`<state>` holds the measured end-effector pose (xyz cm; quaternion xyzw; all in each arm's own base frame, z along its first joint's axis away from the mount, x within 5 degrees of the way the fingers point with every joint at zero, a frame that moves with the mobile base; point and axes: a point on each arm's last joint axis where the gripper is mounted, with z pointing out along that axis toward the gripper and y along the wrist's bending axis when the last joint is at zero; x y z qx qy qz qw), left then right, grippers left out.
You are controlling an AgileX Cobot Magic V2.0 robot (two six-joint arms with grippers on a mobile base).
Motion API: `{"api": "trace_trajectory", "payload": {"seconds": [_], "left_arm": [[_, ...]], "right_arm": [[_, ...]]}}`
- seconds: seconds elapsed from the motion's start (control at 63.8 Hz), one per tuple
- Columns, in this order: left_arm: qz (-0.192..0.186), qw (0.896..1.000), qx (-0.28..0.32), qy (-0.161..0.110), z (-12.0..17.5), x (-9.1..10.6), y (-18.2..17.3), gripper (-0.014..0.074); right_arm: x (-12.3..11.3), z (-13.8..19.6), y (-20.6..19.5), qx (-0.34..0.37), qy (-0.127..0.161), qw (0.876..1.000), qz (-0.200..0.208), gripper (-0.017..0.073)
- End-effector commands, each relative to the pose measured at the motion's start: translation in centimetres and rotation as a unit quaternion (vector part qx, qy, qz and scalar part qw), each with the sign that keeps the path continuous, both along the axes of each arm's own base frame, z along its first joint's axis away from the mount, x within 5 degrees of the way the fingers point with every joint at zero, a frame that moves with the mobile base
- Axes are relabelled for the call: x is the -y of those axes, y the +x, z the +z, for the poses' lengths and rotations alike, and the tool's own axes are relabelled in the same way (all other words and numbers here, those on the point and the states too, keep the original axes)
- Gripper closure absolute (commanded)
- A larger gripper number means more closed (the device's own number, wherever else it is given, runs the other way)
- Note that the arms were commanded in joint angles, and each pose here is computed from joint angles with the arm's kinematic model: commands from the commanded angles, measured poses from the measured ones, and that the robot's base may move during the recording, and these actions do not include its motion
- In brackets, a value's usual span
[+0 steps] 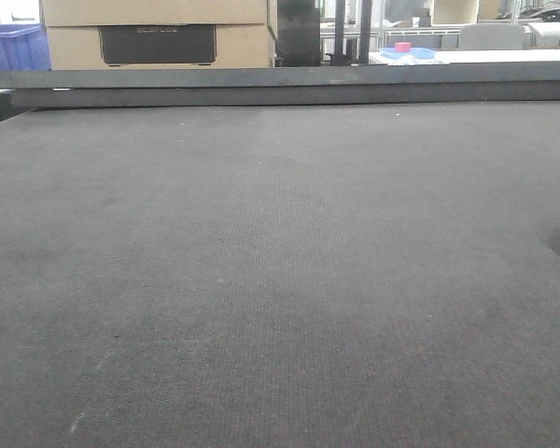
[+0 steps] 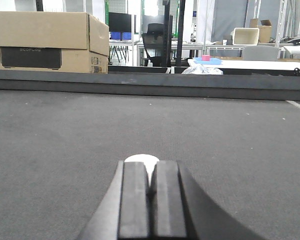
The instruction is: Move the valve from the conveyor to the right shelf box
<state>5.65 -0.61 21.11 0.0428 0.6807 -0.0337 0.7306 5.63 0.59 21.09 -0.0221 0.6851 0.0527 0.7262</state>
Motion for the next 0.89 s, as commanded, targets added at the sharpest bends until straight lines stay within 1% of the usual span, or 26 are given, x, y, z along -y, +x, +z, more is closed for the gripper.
{"api": "trace_trajectory", "payload": {"seconds": [0.0,0.877], "left_arm": [[-0.003,1.0,0.016,-0.005,0.35,0.03,-0.08,0.0705],[-0.003,1.0,0.016,-0.005,0.35,0.03,-0.08,0.0705]], "right_arm": [[0.02,0.16,-0.04,0.01,-0.002,1.0,-0.002,0.0727],[0.02,0.16,-0.04,0.01,-0.002,1.0,-0.002,0.0727]]}}
